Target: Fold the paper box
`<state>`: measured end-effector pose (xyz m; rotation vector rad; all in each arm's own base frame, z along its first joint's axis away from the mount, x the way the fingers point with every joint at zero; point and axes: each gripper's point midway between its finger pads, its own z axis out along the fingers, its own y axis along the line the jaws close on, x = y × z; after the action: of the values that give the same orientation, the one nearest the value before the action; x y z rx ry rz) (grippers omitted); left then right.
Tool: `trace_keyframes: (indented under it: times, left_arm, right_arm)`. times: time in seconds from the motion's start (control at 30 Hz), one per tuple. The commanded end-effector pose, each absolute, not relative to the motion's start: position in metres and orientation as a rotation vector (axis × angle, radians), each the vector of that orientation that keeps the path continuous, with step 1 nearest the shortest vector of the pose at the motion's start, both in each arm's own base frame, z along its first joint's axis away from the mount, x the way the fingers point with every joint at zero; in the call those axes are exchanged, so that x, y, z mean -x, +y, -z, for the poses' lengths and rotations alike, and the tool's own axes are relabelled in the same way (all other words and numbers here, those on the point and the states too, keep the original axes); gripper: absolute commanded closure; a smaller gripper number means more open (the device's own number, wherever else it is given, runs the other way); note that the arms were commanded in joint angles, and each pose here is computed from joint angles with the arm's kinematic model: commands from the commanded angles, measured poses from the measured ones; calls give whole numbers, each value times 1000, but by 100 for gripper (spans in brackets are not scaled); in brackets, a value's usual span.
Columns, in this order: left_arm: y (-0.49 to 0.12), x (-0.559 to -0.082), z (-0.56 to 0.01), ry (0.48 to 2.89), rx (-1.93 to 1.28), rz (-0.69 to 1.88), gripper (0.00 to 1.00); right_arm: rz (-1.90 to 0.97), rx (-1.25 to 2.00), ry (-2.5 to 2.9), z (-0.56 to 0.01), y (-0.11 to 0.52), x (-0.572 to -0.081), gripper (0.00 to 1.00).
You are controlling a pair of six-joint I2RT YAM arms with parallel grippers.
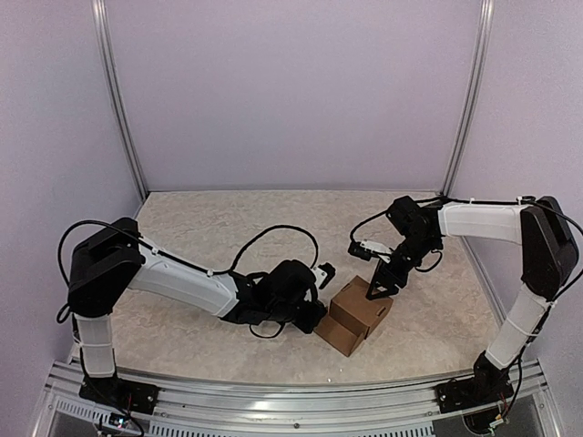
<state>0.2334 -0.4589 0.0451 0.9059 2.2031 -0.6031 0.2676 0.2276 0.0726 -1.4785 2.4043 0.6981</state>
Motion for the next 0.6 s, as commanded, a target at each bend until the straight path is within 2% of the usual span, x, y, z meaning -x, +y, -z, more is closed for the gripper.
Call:
trace_keyframes:
  times: [0.0, 0.13, 0.2, 0.3, 0.47, 0.57]
  left_arm:
    - [-460, -239, -55, 2167, -888, 460, 72]
    - [-464, -209, -106, 2007, -888, 372, 53]
    - [-479, -183, -124, 1969, -931, 480, 50]
    - [-502, -156, -122, 2011, -1001, 638, 51]
    - [-527, -143, -79, 2082, -1087, 668, 53]
    - [-532, -147, -63, 2096, -1076, 655, 59]
  right_arm:
    - [-687, 1473, 2417, -74, 228, -263, 50]
    - [-695, 1461, 2405, -81, 230, -265, 50]
    - [-691, 1456, 2404, -82, 230, -266, 50]
    - [-670, 1455, 2410, -79, 228, -268, 50]
    - [-673, 1450, 2430, -74, 227, -266, 50]
    - [-683, 1450, 2425, -76, 228, -264, 50]
